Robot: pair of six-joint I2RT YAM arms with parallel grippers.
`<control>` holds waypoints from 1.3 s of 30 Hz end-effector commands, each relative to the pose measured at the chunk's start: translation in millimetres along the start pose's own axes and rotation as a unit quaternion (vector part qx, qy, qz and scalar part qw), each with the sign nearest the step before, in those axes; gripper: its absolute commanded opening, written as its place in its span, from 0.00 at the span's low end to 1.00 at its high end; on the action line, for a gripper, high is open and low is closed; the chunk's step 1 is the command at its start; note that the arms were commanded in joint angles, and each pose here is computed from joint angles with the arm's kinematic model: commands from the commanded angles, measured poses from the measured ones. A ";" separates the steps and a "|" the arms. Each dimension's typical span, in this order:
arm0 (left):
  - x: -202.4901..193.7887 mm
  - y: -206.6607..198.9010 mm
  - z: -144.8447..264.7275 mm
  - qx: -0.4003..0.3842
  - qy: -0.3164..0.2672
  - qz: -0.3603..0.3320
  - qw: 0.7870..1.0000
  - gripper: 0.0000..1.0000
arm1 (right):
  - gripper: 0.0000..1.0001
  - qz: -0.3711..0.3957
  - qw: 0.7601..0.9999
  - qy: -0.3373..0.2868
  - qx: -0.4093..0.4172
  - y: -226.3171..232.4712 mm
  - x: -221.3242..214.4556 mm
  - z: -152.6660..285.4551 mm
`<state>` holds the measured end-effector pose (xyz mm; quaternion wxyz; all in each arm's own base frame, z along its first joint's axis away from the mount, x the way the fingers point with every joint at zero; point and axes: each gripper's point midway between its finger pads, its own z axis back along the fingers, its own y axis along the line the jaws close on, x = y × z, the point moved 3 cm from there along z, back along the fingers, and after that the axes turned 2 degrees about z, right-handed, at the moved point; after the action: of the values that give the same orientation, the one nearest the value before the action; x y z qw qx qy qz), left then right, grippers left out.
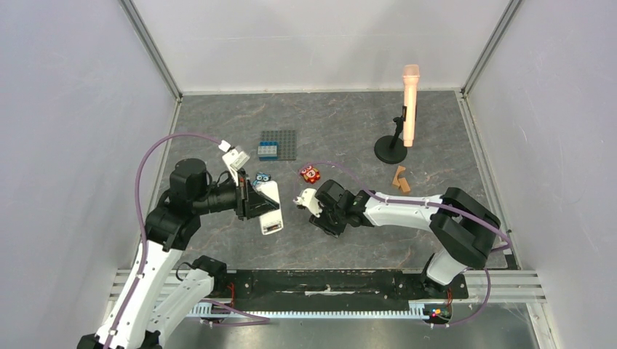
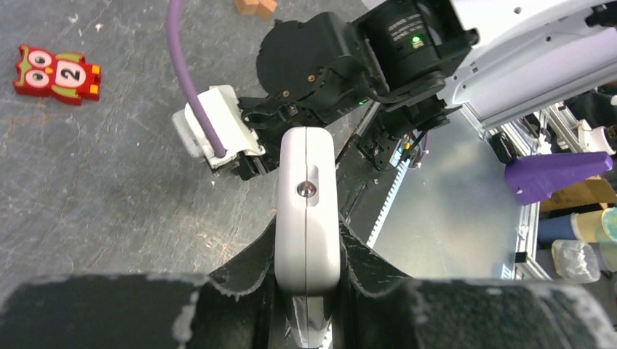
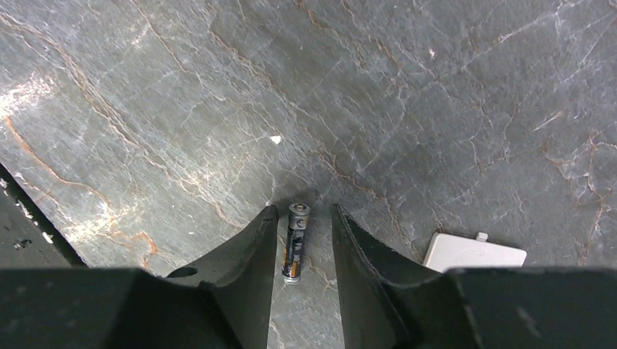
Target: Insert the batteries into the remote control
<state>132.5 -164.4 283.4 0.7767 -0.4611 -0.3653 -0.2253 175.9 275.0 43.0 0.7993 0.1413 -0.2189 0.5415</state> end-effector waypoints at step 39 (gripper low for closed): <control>9.1 -1.3 4.3 0.014 -0.098 0.035 0.994 0.02 | 0.06 -0.195 0.976 -0.033 -0.089 -0.6 -4.0 14.3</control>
<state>118.8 -161.1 279.7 0.7612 -0.4775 -0.3890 -0.2032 160.2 264.4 42.6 0.8700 0.1311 -0.2123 0.4252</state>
